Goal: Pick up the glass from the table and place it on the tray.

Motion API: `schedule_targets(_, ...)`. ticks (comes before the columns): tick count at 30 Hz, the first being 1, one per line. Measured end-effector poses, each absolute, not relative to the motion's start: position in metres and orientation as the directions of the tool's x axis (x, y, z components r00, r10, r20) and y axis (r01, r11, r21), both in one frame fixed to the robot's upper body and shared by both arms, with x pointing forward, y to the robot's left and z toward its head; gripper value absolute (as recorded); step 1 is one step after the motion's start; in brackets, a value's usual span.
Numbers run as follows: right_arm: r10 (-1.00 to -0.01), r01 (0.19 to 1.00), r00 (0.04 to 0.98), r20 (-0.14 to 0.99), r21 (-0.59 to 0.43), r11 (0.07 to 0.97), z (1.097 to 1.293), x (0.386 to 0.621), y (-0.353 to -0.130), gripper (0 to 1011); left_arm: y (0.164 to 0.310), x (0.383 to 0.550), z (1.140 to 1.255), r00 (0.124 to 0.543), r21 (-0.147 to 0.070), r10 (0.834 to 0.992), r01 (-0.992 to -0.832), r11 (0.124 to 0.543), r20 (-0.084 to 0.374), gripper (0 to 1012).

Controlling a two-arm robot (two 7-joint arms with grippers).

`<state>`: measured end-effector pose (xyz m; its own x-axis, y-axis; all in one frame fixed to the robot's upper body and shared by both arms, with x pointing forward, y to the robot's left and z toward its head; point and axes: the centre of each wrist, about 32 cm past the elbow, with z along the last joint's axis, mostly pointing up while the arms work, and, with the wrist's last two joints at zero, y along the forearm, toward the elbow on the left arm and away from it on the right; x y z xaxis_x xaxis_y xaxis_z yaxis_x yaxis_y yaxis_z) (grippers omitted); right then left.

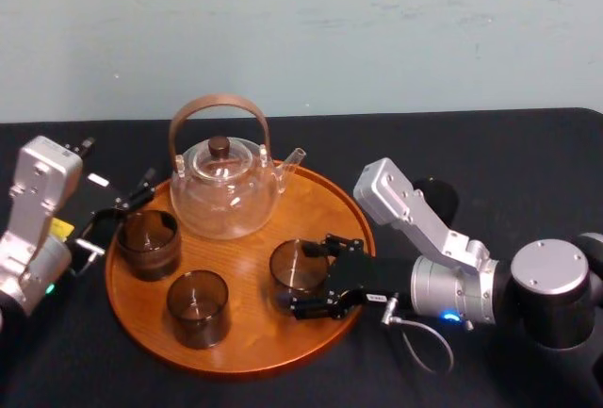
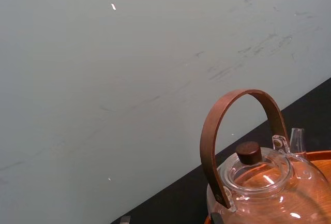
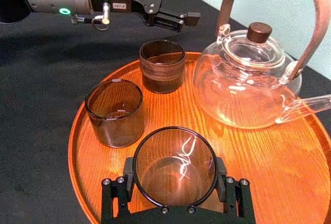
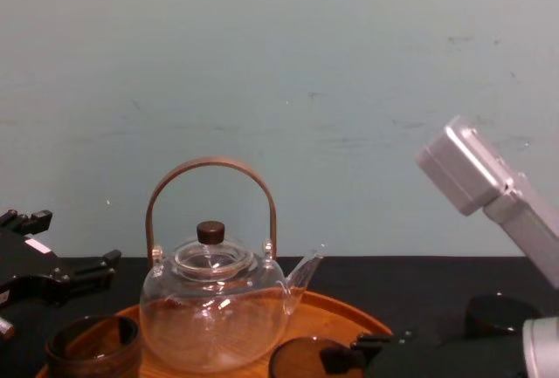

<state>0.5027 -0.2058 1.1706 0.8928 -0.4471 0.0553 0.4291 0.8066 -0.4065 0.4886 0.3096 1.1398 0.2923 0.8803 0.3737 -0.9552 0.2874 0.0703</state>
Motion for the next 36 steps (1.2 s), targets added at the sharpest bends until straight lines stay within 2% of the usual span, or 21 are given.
schedule_targets(21, -0.45, 0.421, 0.892, 0.038, -0.429, 0.799, 1.155, 0.503, -0.202, 903, 0.31, 0.489, 1.14, 0.292, 0.07, 0.88, -0.955, 0.287, 0.374, 1001)
schedule_targets(36, -0.456, 0.431, 0.889, 0.049, -0.432, 0.793, 1.154, 0.503, -0.202, 903, 0.31, 0.489, 1.14, 0.292, 0.07, 0.88, -0.955, 0.287, 0.374, 1001)
